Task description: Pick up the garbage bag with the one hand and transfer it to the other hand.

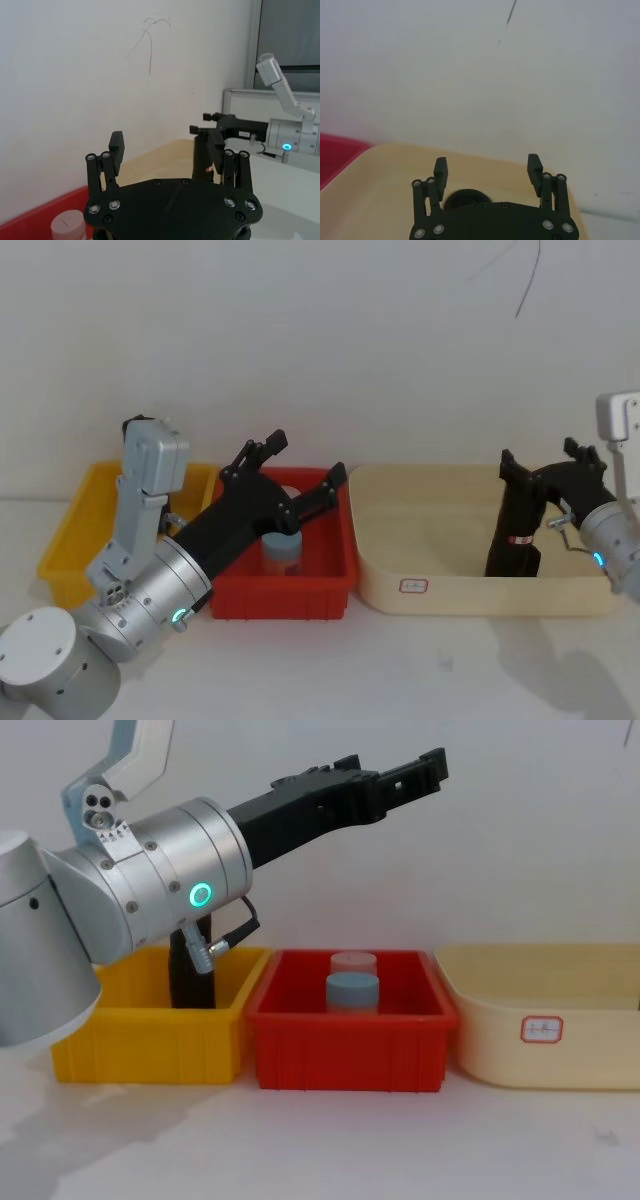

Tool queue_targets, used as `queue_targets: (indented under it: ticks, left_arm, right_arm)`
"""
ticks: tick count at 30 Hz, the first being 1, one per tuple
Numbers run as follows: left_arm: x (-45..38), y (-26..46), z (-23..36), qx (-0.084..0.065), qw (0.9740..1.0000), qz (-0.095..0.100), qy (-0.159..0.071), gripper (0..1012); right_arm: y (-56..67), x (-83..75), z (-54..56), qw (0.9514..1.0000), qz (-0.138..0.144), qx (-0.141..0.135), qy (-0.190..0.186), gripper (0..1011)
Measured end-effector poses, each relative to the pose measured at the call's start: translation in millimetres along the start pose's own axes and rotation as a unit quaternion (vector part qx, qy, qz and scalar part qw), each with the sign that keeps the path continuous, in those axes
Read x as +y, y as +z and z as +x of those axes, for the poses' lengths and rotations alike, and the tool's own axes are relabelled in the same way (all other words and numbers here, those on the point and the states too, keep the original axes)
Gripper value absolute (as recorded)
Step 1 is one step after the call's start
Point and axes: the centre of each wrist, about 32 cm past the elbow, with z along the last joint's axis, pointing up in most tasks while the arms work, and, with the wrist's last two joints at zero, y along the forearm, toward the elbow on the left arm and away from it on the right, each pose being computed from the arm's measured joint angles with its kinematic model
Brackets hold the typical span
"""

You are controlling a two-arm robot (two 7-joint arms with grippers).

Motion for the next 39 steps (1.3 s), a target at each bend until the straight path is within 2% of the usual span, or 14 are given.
queue_targets:
  ticks: [1, 8, 15, 21, 26, 31, 33, 34, 35, 37, 39]
  left_arm:
    - [0.0, 0.0, 0.0, 0.0, 1.0, 0.0, 0.0, 1001]
    - [0.0, 0.0, 0.0, 0.0, 1.0, 0.0, 0.0, 1001]
    - [0.6, 0.3, 0.2, -0.002, 1.0, -0.001, 0.004, 1001]
    - [4.3, 2.0, 1.4, -0.015, 0.9997, -0.005, 0.021, 1001]
    - [8.9, 3.8, 2.8, -0.03, 0.9987, -0.008, 0.04, 1001]
    - [15.0, 5.5, 4.8, -0.046, 0.9968, -0.011, 0.064, 1001]
    - [18.8, 6.3, 5.7, -0.054, 0.9954, -0.012, 0.078, 1001]
    - [21.4, 6.8, 6.3, -0.06, 0.9943, -0.012, 0.087, 1001]
    - [21.4, 6.8, 6.3, -0.06, 0.9943, -0.012, 0.087, 1001]
    - [26.8, 7.7, 7.5, -0.071, 0.9918, -0.013, 0.106, 1001]
    - [30.2, 8.3, 8.3, -0.077, 0.9901, -0.012, 0.117, 1001]
  right_arm:
    - [3.5, -2.1, 0.8, 0.9999, 0.009, -0.004, -0.004, 1001]
    - [18.1, -9.0, -0.6, 0.9989, 0.042, -0.018, -0.006, 1000]
    - [31.4, -16.1, -7.7, 0.9972, 0.069, -0.026, 0.014, 1000]
    - [39.2, -22.7, -21.3, 0.9949, 0.083, -0.025, 0.051, 1000]
    - [38.8, -25.2, -34.1, 0.9929, 0.081, -0.023, 0.084, 1000]
    - [37.2, -26.0, -47.3, 0.9902, 0.077, -0.022, 0.114, 1000]
    - [36.0, -25.6, -55.8, 0.9877, 0.075, -0.021, 0.136, 1000]
    - [35.7, -25.4, -57.8, 0.9869, 0.074, -0.021, 0.142, 1000]
    - [35.7, -25.4, -57.8, 0.9869, 0.074, -0.021, 0.142, 1000]
    - [34.3, -23.9, -66.4, 0.9837, 0.07, -0.021, 0.165, 1000]
    - [33.6, -22.6, -70.5, 0.9817, 0.068, -0.021, 0.177, 1000]
